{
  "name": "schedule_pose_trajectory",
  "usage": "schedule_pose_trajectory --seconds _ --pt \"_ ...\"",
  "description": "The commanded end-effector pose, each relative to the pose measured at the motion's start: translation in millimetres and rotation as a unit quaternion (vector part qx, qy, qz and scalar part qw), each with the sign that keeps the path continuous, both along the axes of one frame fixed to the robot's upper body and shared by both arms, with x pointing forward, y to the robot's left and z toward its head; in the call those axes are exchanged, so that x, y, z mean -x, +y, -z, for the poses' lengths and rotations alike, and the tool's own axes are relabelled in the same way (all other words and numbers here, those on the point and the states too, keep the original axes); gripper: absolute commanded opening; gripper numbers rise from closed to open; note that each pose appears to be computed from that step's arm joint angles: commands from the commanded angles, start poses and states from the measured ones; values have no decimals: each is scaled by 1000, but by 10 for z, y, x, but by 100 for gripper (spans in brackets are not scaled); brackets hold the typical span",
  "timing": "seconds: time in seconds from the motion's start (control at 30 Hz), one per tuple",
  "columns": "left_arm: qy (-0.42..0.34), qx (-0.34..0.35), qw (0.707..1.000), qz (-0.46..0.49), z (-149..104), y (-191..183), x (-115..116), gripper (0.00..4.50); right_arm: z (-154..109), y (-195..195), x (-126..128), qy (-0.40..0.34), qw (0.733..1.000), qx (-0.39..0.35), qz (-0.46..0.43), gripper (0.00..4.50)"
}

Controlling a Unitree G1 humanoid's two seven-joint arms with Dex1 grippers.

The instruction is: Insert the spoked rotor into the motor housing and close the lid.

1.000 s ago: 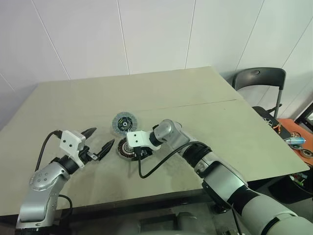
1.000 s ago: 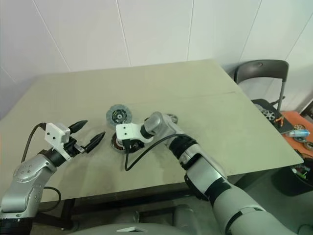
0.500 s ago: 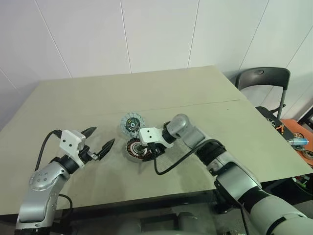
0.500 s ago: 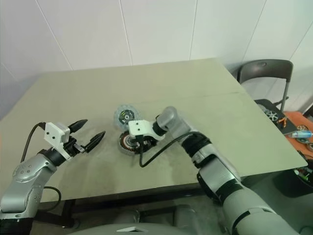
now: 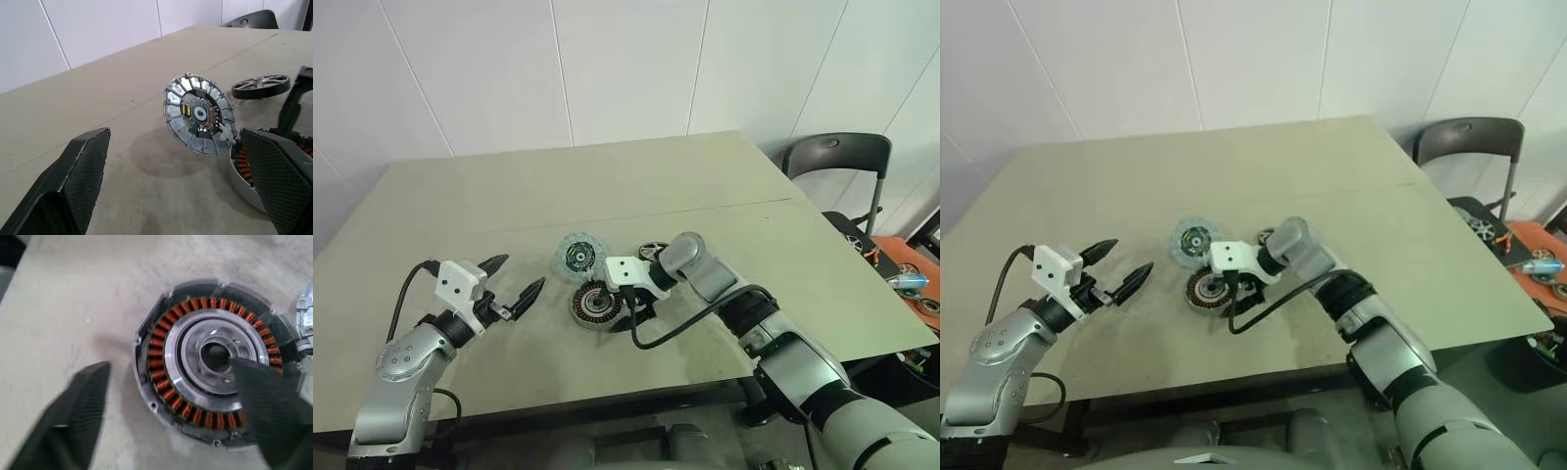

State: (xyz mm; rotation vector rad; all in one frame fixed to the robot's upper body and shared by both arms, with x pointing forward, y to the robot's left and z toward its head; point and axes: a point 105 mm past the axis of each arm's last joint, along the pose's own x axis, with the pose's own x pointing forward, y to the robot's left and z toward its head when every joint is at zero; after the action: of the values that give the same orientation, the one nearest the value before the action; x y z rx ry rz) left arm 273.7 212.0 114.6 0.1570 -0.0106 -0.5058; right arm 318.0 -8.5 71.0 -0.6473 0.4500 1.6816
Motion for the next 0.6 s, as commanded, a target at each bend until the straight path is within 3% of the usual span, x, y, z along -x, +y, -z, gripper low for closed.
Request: schedule_pose_trajectory --seconds 0.03,0.13,0.27,0.33,0.47,0.6 --pt "-26 -8 1000 3 -143 -40 -6 450 -305 -41 -3 50 994 -100 18 446" --pt "-27 -3 1000 13 -152 -102 -44 450 -439 -227 -234 59 977 -166 116 446" --pt "-29 5 999 30 -154 -223 -109 450 -250 -677 -487 18 960 -140 241 446" --pt "-29 10 999 39 -143 -278 -137 450 -219 -880 -475 12 951 -155 266 446" --pt "-27 19 998 53 -92 -379 -208 450 117 -1381 -341 9 952 -71 297 446" --pt "-30 29 997 69 -66 -482 -275 450 142 -1672 -341 7 938 -73 338 446"
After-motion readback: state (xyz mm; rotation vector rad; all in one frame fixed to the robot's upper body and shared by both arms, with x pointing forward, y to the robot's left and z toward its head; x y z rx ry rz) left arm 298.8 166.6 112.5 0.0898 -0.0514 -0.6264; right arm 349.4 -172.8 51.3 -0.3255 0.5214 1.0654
